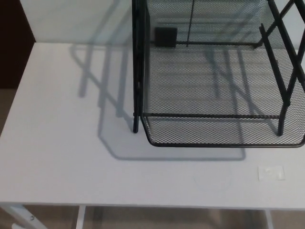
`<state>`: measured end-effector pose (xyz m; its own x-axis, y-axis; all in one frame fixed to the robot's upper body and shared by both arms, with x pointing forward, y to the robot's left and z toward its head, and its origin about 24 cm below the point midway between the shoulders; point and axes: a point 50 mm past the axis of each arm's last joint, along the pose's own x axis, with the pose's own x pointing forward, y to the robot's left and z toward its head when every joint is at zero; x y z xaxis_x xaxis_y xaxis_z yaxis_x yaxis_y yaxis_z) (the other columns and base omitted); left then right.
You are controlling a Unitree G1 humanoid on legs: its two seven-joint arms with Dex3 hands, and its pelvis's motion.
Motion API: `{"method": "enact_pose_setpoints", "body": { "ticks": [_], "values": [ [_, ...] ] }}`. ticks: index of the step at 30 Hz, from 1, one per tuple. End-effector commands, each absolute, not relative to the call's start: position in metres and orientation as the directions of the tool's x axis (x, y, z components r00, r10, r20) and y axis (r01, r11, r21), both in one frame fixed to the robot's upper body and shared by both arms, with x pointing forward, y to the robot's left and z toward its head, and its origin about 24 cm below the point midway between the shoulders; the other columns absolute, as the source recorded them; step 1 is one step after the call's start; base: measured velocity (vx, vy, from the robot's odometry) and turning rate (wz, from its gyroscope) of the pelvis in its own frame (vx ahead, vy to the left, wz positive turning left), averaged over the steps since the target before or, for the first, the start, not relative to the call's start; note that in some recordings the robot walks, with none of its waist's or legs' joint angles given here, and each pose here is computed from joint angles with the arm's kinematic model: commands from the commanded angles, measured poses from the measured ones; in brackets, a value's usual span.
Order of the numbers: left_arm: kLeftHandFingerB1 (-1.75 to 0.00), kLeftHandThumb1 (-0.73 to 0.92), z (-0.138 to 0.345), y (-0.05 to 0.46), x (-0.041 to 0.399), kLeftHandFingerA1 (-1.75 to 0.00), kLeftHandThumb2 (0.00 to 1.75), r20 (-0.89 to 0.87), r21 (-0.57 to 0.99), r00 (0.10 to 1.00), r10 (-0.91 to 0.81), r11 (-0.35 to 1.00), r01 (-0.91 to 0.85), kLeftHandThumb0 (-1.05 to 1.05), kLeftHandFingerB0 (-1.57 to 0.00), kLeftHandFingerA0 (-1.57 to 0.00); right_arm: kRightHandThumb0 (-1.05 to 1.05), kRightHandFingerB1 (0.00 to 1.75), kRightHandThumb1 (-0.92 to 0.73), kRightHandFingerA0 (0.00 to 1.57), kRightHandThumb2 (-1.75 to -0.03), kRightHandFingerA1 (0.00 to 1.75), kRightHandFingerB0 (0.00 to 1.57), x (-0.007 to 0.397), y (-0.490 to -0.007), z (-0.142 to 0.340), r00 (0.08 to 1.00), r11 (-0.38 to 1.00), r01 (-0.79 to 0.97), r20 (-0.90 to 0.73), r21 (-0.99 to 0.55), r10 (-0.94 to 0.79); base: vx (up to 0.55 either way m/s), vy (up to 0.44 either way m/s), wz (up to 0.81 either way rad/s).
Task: The robot walks towards a file tray kept in the middle of a desk and uses its right hand to grab a tray and pulls it out towards itself
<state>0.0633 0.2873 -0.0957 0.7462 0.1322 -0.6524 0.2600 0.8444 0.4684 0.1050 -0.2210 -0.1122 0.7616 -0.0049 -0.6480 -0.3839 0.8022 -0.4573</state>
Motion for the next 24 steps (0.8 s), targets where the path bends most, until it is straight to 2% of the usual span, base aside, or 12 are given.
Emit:
{"method": "enact_pose_setpoints", "body": {
  "ticks": [1, 3, 4, 8, 9, 11, 12, 18, 19, 22, 23, 24],
  "values": [
    [-0.40, 0.53, -0.092, 0.290, 0.062, -0.46, 0.59, -0.642, 0.490, 0.756, 0.128, 0.826, 0.277, -0.17, -0.40, -0.51, -0.27, 0.43, -0.68, 0.44, -0.59, 0.44, 0.43, 0.103, -0.224, -0.111, 0.757, 0.792, -0.389, -0.654, -0.470, -0.016, -0.09, -0.063, 0.06],
    [-0.40, 0.53, -0.092, 0.291, 0.061, -0.46, 0.59, -0.646, 0.491, 0.753, 0.129, 0.825, 0.280, -0.17, -0.40, -0.51, -0.27, 0.43, -0.68, 0.43, -0.59, 0.45, 0.44, 0.102, -0.223, -0.112, 0.757, 0.793, -0.389, -0.653, -0.468, -0.014, 0.00, 0.000, 0.00],
    [-0.40, 0.54, -0.092, 0.292, 0.062, -0.45, 0.58, -0.648, 0.490, 0.751, 0.129, 0.825, 0.281, -0.16, -0.41, -0.51, -0.33, 0.50, -0.63, 0.40, -0.74, 0.50, 0.41, 0.102, -0.222, -0.112, 0.756, 0.793, -0.393, -0.654, -0.465, -0.009, 0.00, 0.000, 0.00],
    [-0.40, 0.54, -0.091, 0.292, 0.061, -0.46, 0.58, -0.649, 0.490, 0.750, 0.124, 0.823, 0.288, -0.16, -0.41, -0.52, -0.33, 0.48, -0.63, 0.38, -0.73, 0.49, 0.39, 0.100, -0.219, -0.110, 0.759, 0.793, -0.396, -0.651, -0.462, -0.001, 0.00, 0.000, 0.00],
    [-0.41, 0.54, -0.091, 0.291, 0.060, -0.46, 0.57, -0.643, 0.488, 0.757, 0.117, 0.824, 0.288, -0.15, -0.41, -0.53, -0.27, 0.42, -0.68, 0.38, -0.59, 0.42, 0.40, 0.099, -0.217, -0.109, 0.760, 0.792, -0.397, -0.650, -0.463, 0.000, 0.00, 0.000, 0.00],
    [-0.40, 0.54, -0.091, 0.287, 0.057, -0.46, 0.57, -0.643, 0.480, 0.758, 0.109, 0.828, 0.289, -0.14, -0.41, -0.52, -0.26, 0.41, -0.68, 0.37, -0.60, 0.42, 0.37, 0.095, -0.211, -0.103, 0.760, 0.787, -0.412, -0.650, -0.460, 0.018, 0.00, 0.000, 0.00],
    [-0.40, 0.53, -0.091, 0.287, 0.058, -0.46, 0.58, -0.643, 0.477, 0.759, 0.104, 0.830, 0.291, -0.16, -0.40, -0.51, -0.26, 0.51, -0.48, 0.28, -0.90, 0.55, 0.20, 0.092, -0.206, -0.097, 0.762, 0.783, -0.434, -0.645, -0.446, 0.055, 0.00, 0.000, 0.00],
    [-0.41, 0.54, -0.086, 0.285, 0.064, -0.46, 0.58, -0.633, 0.471, 0.771, 0.070, 0.825, 0.311, -0.16, -0.40, -0.51, -0.29, 0.48, -0.48, 0.23, -0.92, 0.53, 0.12, 0.065, -0.190, -0.066, 0.767, 0.805, -0.454, -0.627, -0.381, 0.136, 0.00, 0.000, 0.00],
    [-0.41, 0.53, -0.084, 0.284, 0.066, -0.47, 0.58, -0.627, 0.472, 0.776, 0.066, 0.825, 0.312, -0.17, -0.41, -0.51, -0.37, 0.41, -0.64, 0.28, -0.70, 0.44, 0.22, 0.059, -0.189, -0.057, 0.796, 0.811, -0.434, -0.589, -0.393, 0.140, 0.00, 0.000, 0.00],
    [-0.41, 0.51, -0.078, 0.281, 0.068, -0.47, 0.59, -0.616, 0.484, 0.786, 0.047, 0.810, 0.331, -0.18, -0.41, -0.52, -0.28, 0.51, -0.46, 0.26, -0.89, 0.55, 0.19, 0.040, -0.188, -0.023, 0.874, 0.818, -0.362, -0.467, -0.446, 0.133, 0.00, 0.000, 0.00],
    [-0.41, 0.52, -0.078, 0.281, 0.068, -0.47, 0.58, -0.616, 0.480, 0.787, 0.042, 0.812, 0.332, -0.17, -0.41, -0.51, -0.28, 0.41, -0.64, 0.39, -0.58, 0.45, 0.34, 0.034, -0.190, -0.003, 0.911, 0.801, -0.332, -0.389, -0.497, 0.136, 0.00, 0.000, 0.00],
    [-0.41, 0.52, -0.078, 0.281, 0.069, -0.47, 0.58, -0.613, 0.479, 0.789, 0.040, 0.813, 0.330, -0.16, -0.41, -0.51, -0.27, 0.42, -0.63, 0.41, -0.58, 0.46, 0.35, 0.030, -0.192, 0.010, 0.928, 0.798, -0.315, -0.342, -0.515, 0.146, 0.00, 0.000, 0.00]
  ]
}}
